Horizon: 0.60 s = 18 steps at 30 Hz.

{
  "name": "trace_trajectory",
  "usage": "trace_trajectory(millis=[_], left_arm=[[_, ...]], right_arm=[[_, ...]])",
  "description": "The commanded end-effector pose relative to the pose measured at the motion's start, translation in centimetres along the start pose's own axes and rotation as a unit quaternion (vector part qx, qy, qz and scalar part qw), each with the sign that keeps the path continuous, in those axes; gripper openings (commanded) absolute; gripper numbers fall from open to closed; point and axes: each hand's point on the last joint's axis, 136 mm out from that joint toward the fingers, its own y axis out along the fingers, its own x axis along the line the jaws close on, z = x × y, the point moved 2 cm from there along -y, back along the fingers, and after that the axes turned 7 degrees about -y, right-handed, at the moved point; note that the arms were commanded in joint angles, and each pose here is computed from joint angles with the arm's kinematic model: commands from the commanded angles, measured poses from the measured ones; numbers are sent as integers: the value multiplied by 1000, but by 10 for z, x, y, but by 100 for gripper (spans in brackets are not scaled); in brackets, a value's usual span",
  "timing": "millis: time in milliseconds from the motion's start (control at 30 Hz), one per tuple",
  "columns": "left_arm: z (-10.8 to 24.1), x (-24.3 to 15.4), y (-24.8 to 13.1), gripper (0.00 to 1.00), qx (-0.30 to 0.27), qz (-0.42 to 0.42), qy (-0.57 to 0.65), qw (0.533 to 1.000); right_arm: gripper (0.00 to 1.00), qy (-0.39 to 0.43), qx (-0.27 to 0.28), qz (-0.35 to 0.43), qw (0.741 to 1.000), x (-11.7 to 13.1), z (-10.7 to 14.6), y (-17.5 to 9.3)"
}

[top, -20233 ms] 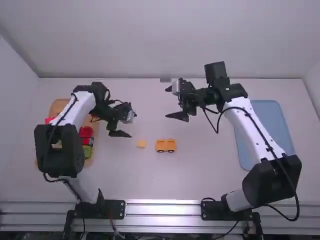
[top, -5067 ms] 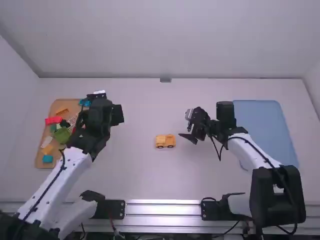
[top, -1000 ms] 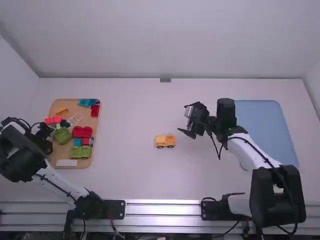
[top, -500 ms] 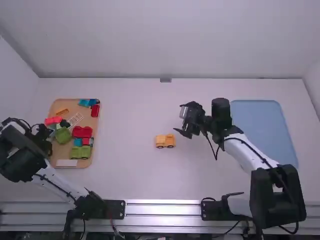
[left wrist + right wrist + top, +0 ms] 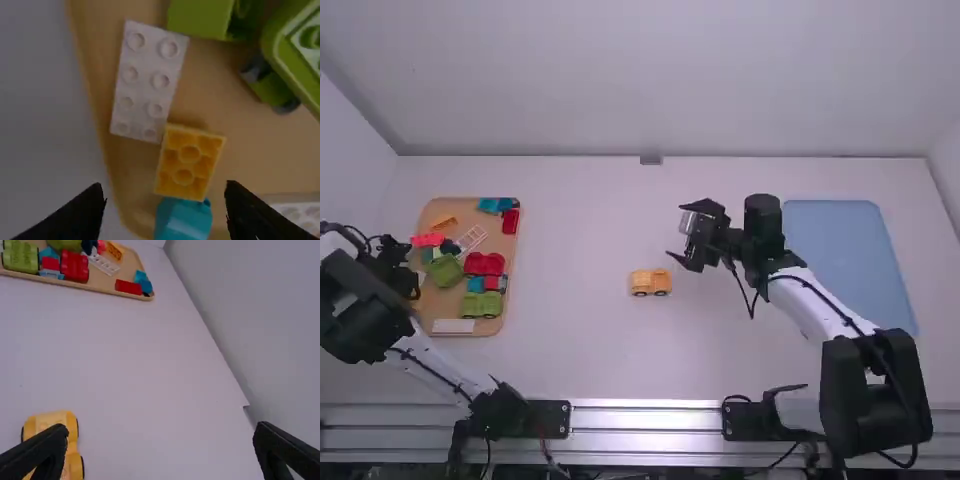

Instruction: Assemble lego blocks to make yellow taxi

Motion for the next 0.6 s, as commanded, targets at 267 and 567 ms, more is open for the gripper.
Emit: trace_trajectory(millis=[267,567], left_arm=[[9,-17,36,49,-8,15,46,999],[14,-19,39,43,3,14,45,999]], right_arm=[[99,-3,-8,-2,1000,1,-7,0],[99,-3,-8,-2,1000,1,-7,0]])
